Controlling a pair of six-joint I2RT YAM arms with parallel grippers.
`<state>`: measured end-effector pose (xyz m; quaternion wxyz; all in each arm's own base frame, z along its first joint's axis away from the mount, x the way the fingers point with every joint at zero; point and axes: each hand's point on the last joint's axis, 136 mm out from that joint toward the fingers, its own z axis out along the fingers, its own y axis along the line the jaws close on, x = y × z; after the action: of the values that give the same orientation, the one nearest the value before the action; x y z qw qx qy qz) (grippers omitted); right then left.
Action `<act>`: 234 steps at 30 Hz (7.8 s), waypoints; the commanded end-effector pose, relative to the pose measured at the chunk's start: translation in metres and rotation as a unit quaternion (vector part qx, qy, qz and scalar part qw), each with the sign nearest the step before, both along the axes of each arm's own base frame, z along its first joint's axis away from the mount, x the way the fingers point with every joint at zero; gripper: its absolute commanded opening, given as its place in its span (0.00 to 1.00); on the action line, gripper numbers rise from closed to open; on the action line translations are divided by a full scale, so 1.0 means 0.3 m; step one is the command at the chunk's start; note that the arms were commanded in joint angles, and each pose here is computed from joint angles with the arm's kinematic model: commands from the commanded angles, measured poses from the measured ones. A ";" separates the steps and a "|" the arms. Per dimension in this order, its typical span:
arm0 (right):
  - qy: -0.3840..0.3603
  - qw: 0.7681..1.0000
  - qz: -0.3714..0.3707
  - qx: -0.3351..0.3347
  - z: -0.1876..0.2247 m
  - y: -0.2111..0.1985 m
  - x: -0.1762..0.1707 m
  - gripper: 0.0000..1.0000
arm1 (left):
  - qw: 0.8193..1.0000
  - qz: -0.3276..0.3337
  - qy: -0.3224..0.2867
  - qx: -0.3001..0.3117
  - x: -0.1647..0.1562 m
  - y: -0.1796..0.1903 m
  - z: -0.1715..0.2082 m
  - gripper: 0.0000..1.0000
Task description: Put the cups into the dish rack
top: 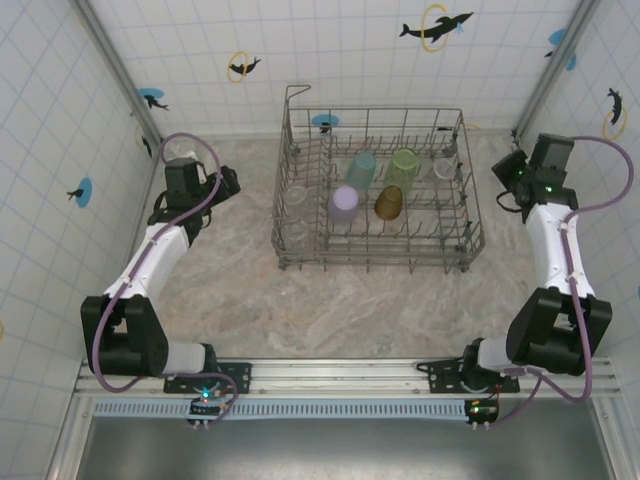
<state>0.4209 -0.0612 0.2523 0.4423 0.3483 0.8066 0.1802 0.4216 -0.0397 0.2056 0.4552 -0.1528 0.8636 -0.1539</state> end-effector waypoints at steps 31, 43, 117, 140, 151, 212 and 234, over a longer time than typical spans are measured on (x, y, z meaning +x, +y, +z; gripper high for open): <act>-0.220 0.915 0.334 0.056 0.294 0.800 -0.007 0.00 | 0.970 -0.073 -0.066 -0.224 0.006 -0.177 0.365 0.98; -0.277 0.844 0.435 0.149 0.306 0.975 -0.101 0.00 | 0.939 -0.129 -0.071 -0.312 -0.006 -0.307 0.481 0.98; -0.353 0.724 0.517 0.290 0.390 1.164 -0.226 0.26 | 0.866 -0.290 -0.013 -0.407 -0.091 -0.874 0.482 0.00; -0.275 0.848 0.441 0.101 0.192 0.922 -0.294 0.92 | 0.976 -0.179 -0.124 0.001 0.222 -0.697 0.295 0.00; -0.269 0.869 0.409 0.074 0.145 0.816 -0.387 1.00 | 0.959 -0.177 -0.138 0.173 0.280 -0.747 0.216 0.00; -0.280 0.884 0.366 0.077 0.147 0.702 -0.437 1.00 | 0.920 -0.015 -0.040 0.390 0.409 -0.720 -0.090 0.79; -0.251 0.899 0.359 0.023 0.114 0.667 -0.425 1.00 | 0.968 -0.107 -0.093 0.207 0.315 -0.852 0.175 0.97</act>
<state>0.2926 0.1464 0.2890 0.5172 -0.0037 0.7206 0.4617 0.5281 -0.2825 0.2238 0.5268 0.0579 0.8466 0.0477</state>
